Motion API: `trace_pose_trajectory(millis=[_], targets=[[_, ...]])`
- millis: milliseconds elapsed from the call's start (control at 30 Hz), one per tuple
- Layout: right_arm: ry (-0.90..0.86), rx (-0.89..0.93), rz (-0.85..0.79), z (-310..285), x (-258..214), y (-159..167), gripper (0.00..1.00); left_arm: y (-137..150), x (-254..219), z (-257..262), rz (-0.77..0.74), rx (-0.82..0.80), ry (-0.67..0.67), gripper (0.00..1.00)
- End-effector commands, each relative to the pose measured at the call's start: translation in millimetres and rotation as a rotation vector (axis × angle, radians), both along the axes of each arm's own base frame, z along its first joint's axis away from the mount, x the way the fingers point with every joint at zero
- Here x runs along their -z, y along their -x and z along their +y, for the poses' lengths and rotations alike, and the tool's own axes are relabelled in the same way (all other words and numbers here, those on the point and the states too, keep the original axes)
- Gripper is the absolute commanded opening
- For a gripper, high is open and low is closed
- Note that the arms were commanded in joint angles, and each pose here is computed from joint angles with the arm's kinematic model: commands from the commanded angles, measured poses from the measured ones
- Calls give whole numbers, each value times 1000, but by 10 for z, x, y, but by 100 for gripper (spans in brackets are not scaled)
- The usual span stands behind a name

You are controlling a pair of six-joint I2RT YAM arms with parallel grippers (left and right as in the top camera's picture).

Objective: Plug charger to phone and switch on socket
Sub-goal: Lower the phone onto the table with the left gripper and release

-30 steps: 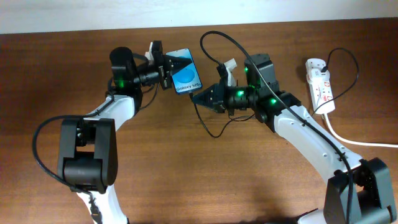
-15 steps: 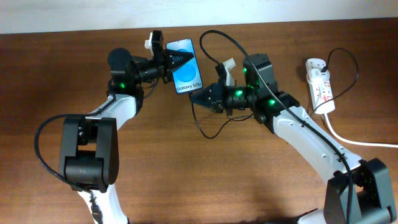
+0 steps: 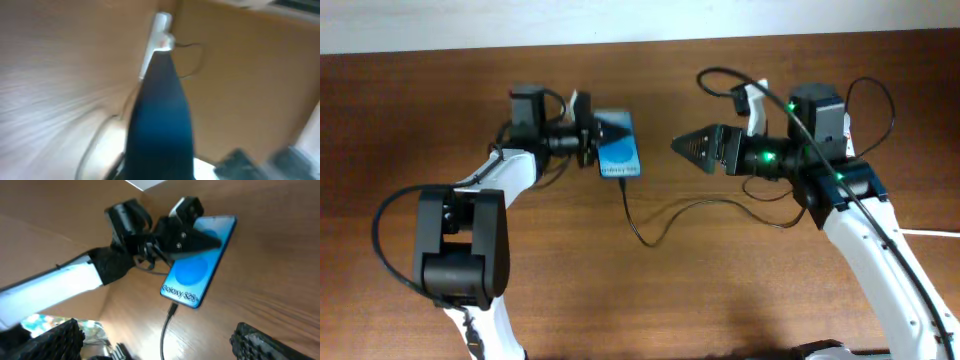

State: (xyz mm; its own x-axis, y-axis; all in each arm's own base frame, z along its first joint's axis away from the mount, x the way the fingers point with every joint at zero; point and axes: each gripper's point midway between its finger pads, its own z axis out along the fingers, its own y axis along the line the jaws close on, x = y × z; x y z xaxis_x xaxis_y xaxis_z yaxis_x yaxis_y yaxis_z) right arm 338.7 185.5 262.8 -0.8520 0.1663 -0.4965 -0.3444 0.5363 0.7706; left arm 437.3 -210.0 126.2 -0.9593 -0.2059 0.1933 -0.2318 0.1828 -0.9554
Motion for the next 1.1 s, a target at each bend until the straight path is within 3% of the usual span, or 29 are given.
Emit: trace_pose_trajectory(millis=[0, 67, 133, 267, 333, 433, 467, 533, 567, 600, 633, 667, 733, 800, 867, 933, 1067], targets=[[87, 19, -54, -90, 76, -33, 98, 204, 547, 13, -208, 76, -312, 0], [99, 23, -54, -103, 97, -34, 98, 294, 771, 59, -210, 127, -515, 0], [100, 23, -54, -103, 97, -34, 98, 240, 779, 9, -304, 188, -689, 0], [107, 15, -68, -103, 98, -33, 98, 0, 687, -163, -592, 247, -784, 0], [107, 15, -68, -103, 98, -33, 98, -111, 673, -148, -630, 217, -805, 0], [108, 14, -64, -103, 104, -28, 98, -123, 933, -80, -567, 212, -851, 0], [109, 14, -58, -105, 114, -20, 98, -85, 1042, -78, -532, 222, -848, 5], [110, 14, -55, -106, 119, -16, 98, -63, 1160, -58, -500, 227, -859, 31], [110, 14, -55, -106, 119, -16, 98, -66, 1184, -20, -489, 222, -883, 39], [110, 14, -55, -106, 119, -16, 98, -48, 1237, 62, -465, 222, -931, 61], [110, 14, -55, -106, 119, -16, 98, -31, 1254, 85, -455, 225, -944, 66], [110, 14, -55, -106, 119, -16, 98, -16, 1269, 106, -445, 228, -955, 87], [110, 14, -55, -106, 118, -15, 98, -15, 1274, 134, -437, 225, -956, 100], [131, 43, -44, -190, 130, -43, 98, -36, 1233, 278, -401, 207, -965, 99], [341, 164, -7, -657, 197, -81, 98, -157, 760, 694, -363, 132, -982, 99], [530, 319, 39, -1163, 107, -82, 98, -148, 28, 984, -487, 86, -1007, 100], [617, 536, 113, -1946, 54, -89, 98, 611, -1050, 1114, -639, 110, -1041, 98]])
